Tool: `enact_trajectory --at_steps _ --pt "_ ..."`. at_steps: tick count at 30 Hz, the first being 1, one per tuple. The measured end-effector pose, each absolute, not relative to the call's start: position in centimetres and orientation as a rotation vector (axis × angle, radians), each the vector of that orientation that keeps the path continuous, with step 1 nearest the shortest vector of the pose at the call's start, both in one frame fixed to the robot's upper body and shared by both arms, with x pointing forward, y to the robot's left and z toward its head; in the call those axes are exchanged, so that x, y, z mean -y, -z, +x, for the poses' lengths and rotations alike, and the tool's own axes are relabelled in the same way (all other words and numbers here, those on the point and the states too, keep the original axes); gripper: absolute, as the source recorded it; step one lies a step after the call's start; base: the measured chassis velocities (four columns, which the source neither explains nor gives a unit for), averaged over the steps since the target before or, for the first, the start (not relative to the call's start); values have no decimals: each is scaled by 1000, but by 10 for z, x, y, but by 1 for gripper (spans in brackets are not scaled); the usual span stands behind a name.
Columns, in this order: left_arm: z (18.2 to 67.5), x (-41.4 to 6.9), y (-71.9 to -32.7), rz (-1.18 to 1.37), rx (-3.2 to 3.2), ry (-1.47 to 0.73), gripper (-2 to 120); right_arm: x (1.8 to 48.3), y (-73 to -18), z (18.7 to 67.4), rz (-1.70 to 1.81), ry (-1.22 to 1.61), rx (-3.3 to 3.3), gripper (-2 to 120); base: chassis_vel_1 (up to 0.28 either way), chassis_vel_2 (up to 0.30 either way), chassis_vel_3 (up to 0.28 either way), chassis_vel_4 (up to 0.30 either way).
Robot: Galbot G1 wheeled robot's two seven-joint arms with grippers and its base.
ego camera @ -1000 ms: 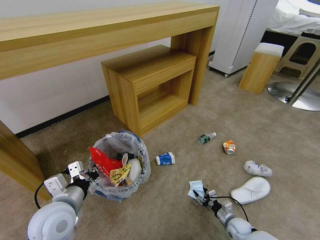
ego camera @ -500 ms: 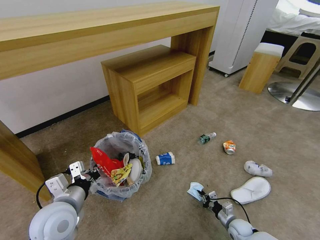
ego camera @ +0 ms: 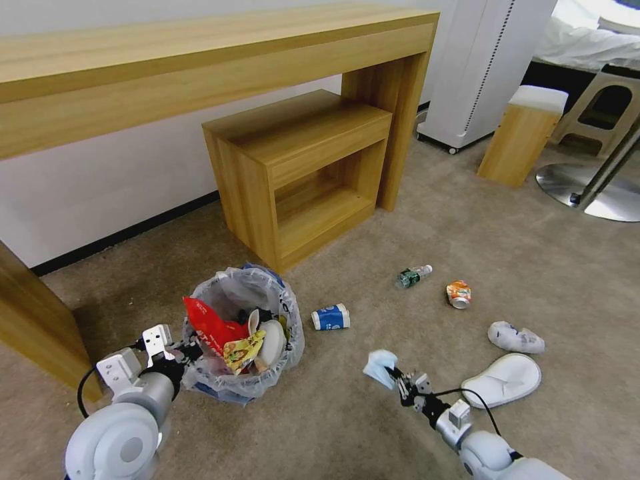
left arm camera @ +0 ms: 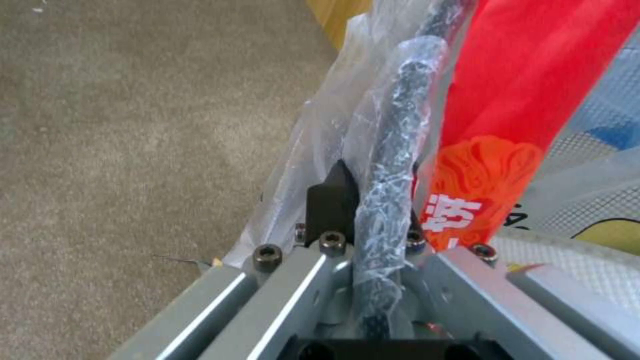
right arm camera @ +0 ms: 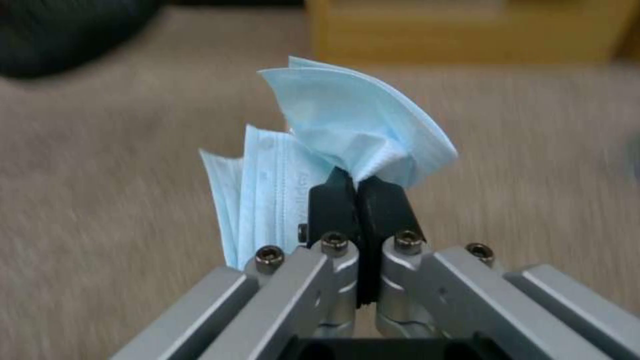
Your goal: Pick up the trash bin and place the garbage on the floor into it.
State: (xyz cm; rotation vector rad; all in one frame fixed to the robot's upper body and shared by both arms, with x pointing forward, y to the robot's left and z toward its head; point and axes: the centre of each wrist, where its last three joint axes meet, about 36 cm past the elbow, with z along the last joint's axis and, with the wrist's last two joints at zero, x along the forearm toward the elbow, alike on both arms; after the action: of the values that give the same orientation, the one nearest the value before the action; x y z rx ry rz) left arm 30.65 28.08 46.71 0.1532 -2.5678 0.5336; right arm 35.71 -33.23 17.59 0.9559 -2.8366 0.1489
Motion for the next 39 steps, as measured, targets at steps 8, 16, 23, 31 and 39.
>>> enact_trajectory --at_steps 8,16,23,31,39 --pt "308 -279 -463 153 2560 -532 0 330 -205 378 1327 -287 2887 0 0 0 0 0" --pt "308 -277 -461 152 2556 -526 0 336 -234 399 1675 -474 2783 0 0 0 0 0" --pt "310 -274 -453 147 2538 -504 0 336 -270 419 1918 -629 2681 0 0 0 0 0" --pt "312 -268 -443 127 2518 -470 0 329 -323 435 2001 -671 2652 0 0 0 0 0" --pt "315 -266 -436 123 2509 -457 0 297 -385 454 2052 -687 2712 0 0 0 0 0"
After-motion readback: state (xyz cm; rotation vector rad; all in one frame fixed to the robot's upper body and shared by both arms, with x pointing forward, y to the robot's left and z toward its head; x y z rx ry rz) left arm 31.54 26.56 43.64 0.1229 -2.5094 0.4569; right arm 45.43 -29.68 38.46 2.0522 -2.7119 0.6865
